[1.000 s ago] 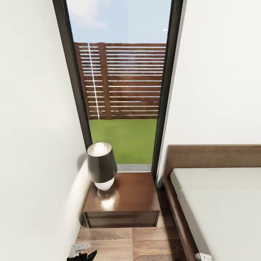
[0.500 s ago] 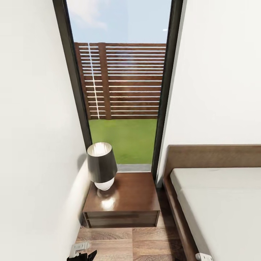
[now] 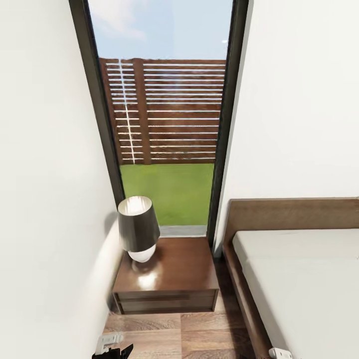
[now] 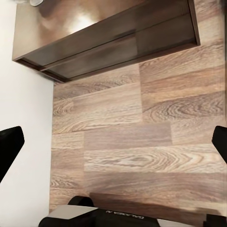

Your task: In the bedroom, move the book from the bed onto either nightstand, and place the two sandals side by side next to the bed.

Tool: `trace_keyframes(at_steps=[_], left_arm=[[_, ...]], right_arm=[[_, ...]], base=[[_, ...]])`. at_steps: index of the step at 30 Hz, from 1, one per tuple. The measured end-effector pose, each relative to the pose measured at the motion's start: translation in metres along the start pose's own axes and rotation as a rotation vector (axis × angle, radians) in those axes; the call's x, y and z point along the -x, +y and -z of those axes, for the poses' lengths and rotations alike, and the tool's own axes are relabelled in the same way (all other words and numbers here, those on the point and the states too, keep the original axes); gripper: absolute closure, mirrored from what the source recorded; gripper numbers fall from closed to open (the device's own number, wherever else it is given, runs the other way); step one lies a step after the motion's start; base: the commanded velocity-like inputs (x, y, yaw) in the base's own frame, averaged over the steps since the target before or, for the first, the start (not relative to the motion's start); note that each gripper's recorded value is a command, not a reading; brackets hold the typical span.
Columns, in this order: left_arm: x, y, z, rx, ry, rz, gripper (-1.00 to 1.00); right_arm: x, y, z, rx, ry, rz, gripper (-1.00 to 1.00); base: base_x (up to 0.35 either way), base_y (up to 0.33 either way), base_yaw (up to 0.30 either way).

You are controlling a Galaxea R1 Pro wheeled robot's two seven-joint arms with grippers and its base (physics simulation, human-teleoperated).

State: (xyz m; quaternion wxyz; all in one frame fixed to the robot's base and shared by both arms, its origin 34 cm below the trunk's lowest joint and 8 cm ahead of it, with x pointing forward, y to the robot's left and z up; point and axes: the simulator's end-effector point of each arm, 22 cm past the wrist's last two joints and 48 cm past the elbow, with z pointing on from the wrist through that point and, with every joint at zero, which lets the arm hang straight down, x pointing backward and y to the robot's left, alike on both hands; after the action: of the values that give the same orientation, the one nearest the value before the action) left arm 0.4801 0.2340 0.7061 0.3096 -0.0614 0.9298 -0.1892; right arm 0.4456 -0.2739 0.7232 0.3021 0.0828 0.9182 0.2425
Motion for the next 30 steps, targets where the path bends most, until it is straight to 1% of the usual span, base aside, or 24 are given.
trace_keyframes(at_steps=[30], left_arm=[[0.0,0.0,0.0,0.0,0.0,0.0,-1.0]], right_arm=[[-0.0006,-0.0012,0.0001,-0.005,0.001,0.0,-1.0]], base=[[0.0,0.0,-0.294]])
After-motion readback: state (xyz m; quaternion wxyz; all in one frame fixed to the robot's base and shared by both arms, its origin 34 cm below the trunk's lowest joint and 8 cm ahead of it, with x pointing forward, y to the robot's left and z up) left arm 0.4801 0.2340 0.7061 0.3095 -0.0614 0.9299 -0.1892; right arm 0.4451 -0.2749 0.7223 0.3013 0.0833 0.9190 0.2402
